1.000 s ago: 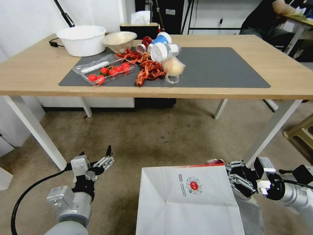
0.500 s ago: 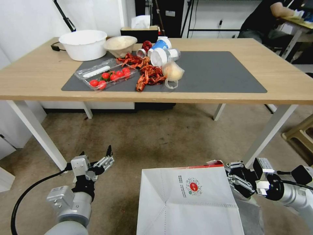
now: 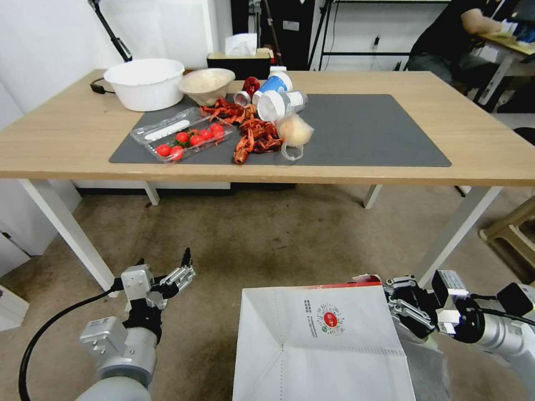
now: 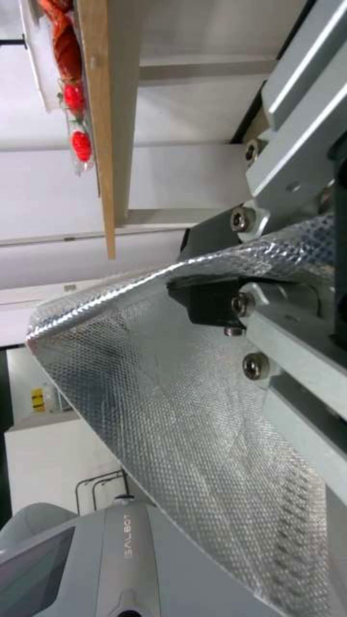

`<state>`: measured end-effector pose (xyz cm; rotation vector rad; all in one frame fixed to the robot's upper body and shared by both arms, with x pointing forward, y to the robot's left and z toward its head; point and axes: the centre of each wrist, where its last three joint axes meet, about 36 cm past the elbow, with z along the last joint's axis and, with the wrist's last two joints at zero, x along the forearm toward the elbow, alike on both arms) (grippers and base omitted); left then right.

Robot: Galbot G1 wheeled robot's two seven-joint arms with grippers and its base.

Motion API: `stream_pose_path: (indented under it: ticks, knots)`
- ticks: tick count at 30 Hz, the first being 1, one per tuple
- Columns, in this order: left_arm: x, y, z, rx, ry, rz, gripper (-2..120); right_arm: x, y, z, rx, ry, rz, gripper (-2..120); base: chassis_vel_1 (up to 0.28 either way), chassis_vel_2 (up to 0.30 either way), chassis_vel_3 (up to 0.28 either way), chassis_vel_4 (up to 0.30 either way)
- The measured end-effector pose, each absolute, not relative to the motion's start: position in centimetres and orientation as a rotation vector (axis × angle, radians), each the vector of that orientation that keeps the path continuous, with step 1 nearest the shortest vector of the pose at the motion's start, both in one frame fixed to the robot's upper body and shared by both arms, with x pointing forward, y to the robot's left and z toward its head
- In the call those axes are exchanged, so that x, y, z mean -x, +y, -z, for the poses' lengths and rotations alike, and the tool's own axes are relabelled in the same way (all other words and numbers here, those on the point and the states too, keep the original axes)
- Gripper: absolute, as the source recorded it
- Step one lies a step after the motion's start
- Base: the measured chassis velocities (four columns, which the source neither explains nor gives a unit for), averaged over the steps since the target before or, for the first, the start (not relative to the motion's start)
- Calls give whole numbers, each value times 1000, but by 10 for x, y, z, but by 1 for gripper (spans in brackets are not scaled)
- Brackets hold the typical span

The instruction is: Pick up the food delivery bag from the floor and place it on the table.

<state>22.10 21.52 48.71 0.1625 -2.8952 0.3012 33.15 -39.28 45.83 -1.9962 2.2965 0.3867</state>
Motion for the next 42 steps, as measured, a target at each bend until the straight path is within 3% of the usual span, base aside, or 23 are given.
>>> stream_pose_path:
  ticks: [42]
  knots:
    - [-217, 216, -494, -181, -2911, -298, 100, -331, -391, -460, 2014, 2280, -390, 0, 0, 0, 0, 0]
